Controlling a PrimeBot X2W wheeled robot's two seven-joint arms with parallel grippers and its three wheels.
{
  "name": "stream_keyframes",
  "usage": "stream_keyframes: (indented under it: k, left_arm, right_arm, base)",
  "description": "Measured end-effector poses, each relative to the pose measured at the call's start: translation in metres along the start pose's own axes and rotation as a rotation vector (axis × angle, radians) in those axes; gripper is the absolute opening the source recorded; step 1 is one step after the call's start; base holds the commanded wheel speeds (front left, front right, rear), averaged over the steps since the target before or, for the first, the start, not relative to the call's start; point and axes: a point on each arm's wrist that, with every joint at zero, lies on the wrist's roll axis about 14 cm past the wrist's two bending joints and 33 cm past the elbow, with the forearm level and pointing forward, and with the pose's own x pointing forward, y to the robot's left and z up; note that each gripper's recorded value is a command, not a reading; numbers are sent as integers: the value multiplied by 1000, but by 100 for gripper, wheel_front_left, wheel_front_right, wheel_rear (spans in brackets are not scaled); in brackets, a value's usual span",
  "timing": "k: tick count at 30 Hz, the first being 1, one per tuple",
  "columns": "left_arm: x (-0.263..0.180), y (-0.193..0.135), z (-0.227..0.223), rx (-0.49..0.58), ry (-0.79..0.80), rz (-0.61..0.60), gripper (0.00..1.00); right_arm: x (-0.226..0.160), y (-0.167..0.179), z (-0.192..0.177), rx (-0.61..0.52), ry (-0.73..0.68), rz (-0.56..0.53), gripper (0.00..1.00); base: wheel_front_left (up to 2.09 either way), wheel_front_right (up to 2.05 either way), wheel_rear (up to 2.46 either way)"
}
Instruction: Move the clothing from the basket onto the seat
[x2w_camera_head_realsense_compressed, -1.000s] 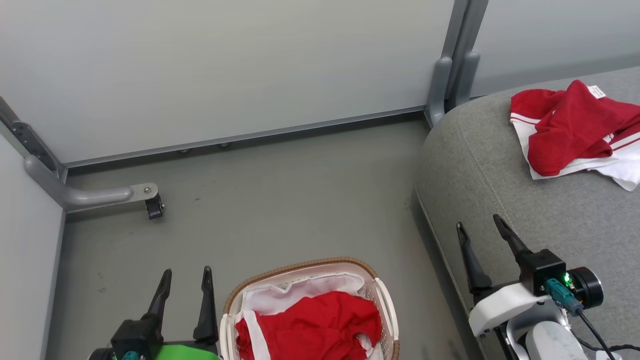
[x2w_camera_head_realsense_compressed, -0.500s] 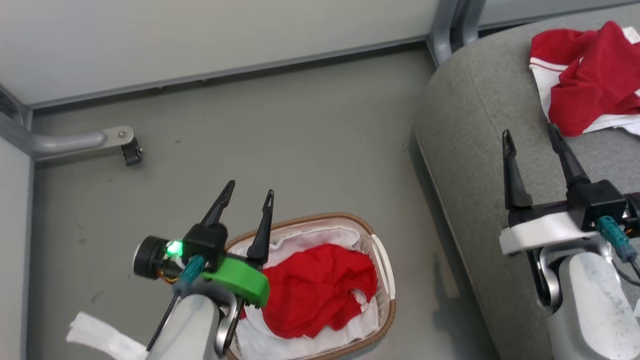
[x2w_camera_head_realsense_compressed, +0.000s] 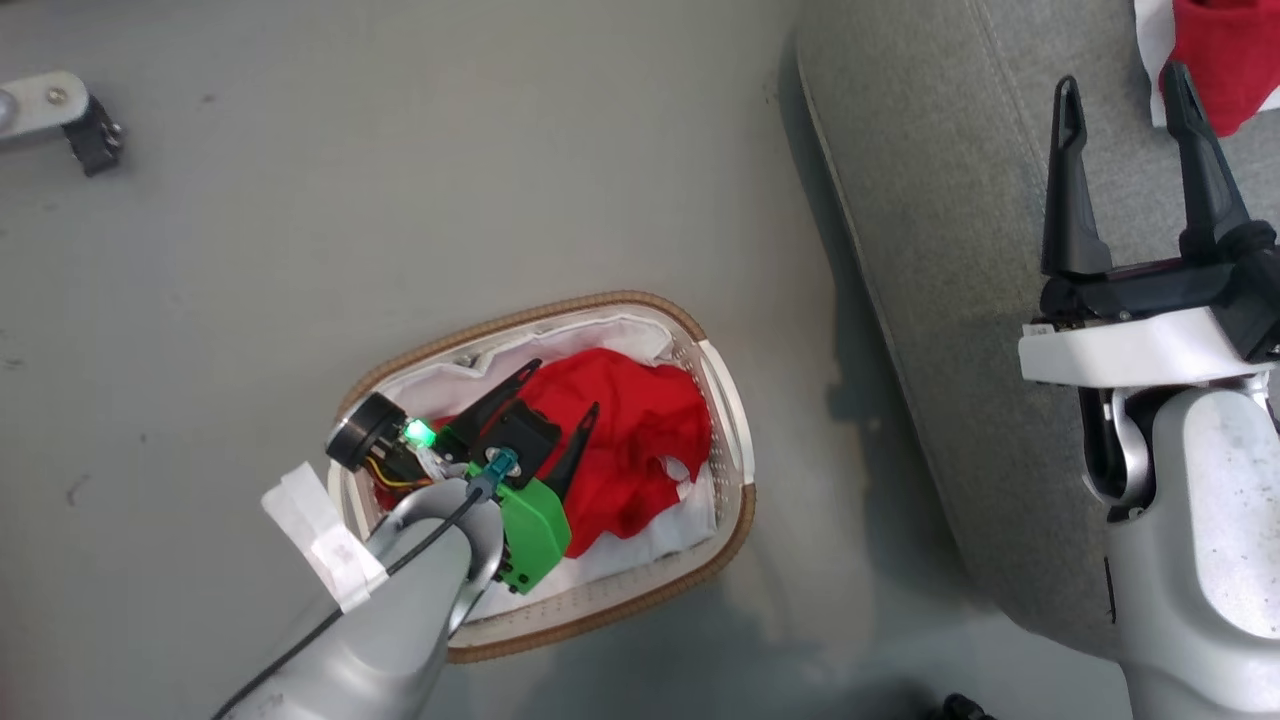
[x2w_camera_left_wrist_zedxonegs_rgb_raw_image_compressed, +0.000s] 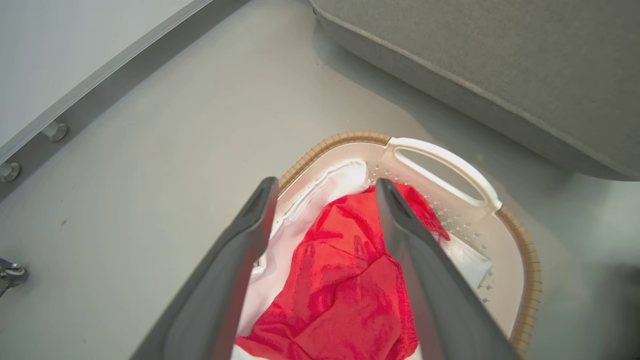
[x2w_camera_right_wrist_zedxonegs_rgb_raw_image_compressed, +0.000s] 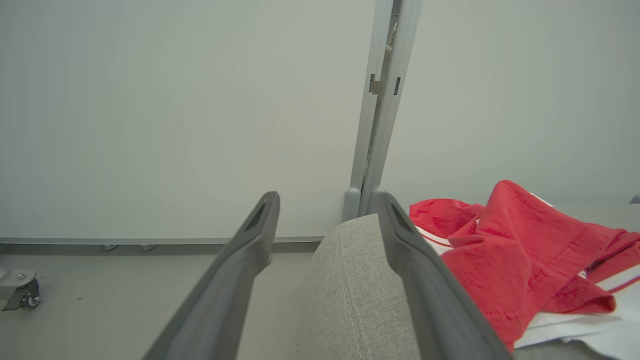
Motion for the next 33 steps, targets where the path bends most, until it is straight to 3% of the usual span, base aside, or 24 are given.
stream_keyframes:
  k: [8, 16, 26, 33]
  left_arm:
    - [33, -5, -80, 59, 235, -143, 100]
    - [58, -9, -131, 81, 346, -234, 100]
    - [95, -14, -148, 102, 340, -294, 100]
    - [98, -17, -166, 104, 416, -306, 100]
  right_arm:
    - [8, -7, -42, 43, 59, -11, 100]
    - [10, -16, -72, 21, 109, -13, 100]
    - [6, -20, -100, -4, 164, -7, 100]
    - [4, -16, -110, 1, 185, 5, 100]
  base:
    - [0, 0, 0]
    - [0, 0, 0]
    - [0, 0, 0]
    - [0, 0, 0]
